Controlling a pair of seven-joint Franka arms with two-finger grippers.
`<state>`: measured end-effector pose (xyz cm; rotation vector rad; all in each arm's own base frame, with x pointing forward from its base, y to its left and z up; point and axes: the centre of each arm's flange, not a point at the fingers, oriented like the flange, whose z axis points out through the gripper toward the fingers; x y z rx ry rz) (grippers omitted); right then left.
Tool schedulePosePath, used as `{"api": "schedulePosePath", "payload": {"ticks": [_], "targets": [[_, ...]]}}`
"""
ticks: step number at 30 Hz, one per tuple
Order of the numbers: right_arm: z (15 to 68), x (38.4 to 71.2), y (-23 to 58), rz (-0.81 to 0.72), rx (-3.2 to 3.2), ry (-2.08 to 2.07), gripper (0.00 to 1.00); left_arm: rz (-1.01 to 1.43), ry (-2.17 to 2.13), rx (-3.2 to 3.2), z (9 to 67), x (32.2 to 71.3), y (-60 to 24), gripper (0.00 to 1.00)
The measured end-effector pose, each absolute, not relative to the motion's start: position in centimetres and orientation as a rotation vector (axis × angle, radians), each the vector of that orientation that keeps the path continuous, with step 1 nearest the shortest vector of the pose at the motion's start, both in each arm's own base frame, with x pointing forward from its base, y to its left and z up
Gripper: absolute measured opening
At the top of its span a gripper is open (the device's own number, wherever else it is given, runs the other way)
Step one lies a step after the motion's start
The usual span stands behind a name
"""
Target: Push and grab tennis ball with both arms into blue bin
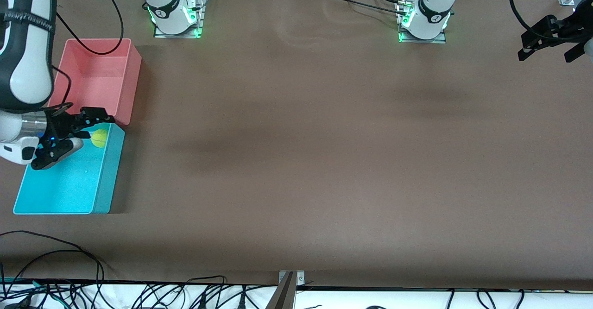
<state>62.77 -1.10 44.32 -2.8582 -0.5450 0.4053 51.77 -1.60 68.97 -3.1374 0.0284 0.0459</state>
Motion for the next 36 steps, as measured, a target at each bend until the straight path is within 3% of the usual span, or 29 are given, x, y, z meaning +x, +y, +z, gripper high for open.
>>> {"api": "schedulePosePath", "payload": {"ticks": [12, 23, 36], "targets": [[46.1, 60.0, 2.4, 0.500, -3.074, -0.253, 1.00, 0.045, 0.028, -3.137, 69.0, 51.8, -1.6, 1.00], [47.4, 54.8, -2.2, 0.232, -3.114, -0.041, 1.00, 0.045, 0.027, -3.137, 69.0, 51.8, -1.6, 1.00], [58.8, 52.4, -2.4, 0.120, -3.120, -0.034, 1.00, 0.045, 0.027, -3.137, 69.0, 51.8, -1.6, 1.00]]}}
